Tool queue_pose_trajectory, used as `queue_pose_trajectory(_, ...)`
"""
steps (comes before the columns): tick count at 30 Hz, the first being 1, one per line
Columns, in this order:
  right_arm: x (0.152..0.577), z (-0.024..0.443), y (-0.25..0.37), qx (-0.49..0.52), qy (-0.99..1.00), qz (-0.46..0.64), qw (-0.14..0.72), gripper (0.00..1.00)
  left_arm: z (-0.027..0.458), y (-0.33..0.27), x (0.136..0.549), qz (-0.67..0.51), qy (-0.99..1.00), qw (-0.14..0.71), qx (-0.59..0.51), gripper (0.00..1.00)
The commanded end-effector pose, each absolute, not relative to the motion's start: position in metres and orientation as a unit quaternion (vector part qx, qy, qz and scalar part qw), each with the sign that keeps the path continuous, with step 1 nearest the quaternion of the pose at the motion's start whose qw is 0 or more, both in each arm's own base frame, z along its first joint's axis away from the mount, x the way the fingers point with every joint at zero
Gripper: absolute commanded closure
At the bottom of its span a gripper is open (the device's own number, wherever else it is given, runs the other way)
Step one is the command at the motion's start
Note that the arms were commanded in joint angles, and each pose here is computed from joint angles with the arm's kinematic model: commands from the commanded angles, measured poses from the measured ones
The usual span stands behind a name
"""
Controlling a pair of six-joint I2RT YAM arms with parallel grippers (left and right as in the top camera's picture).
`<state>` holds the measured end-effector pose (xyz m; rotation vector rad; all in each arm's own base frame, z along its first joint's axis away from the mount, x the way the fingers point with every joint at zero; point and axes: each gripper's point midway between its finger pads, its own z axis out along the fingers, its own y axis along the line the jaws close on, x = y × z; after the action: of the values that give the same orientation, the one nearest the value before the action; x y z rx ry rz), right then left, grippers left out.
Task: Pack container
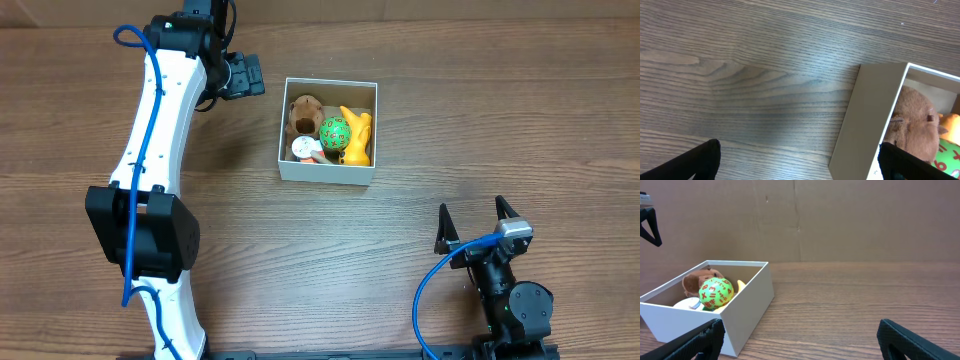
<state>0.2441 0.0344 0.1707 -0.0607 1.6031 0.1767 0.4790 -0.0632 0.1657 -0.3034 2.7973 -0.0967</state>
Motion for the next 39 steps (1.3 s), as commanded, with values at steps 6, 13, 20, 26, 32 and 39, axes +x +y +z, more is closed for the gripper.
queue_pose_trajectory(6, 0.244, 0.170, 0.033, -0.022, 0.715, 0.079, 0.694, 0.00, 0.217, -0.062, 0.471, -0.016, 0.969, 0.224, -0.106, 0.00)
queue_pose_trajectory(13, 0.244, 0.170, 0.033, -0.022, 0.715, 0.079, 0.694, 0.00, 0.367, -0.075, 0.408, -0.020, 0.914, 0.397, -0.078, 0.00)
queue_pose_trajectory(20, 0.244, 0.170, 0.033, -0.022, 0.715, 0.079, 0.694, 0.00, 0.469, -0.054, 0.306, -0.063, 0.848, 0.522, -0.071, 0.00)
queue_pose_trajectory(26, 0.244, 0.170, 0.033, -0.022, 0.715, 0.079, 0.694, 0.00, 0.467, -0.010, 0.231, -0.059, 0.810, 0.572, -0.112, 0.00)
queue_pose_trajectory(32, 0.244, 0.170, 0.033, -0.022, 0.715, 0.079, 0.694, 0.00, 0.420, 0.022, 0.182, -0.037, 0.776, 0.609, -0.160, 0.00)
queue_pose_trajectory(39, 0.244, 0.170, 0.033, -0.022, 0.715, 0.079, 0.694, 0.00, 0.353, 0.037, 0.185, -0.028, 0.724, 0.662, -0.193, 0.00)
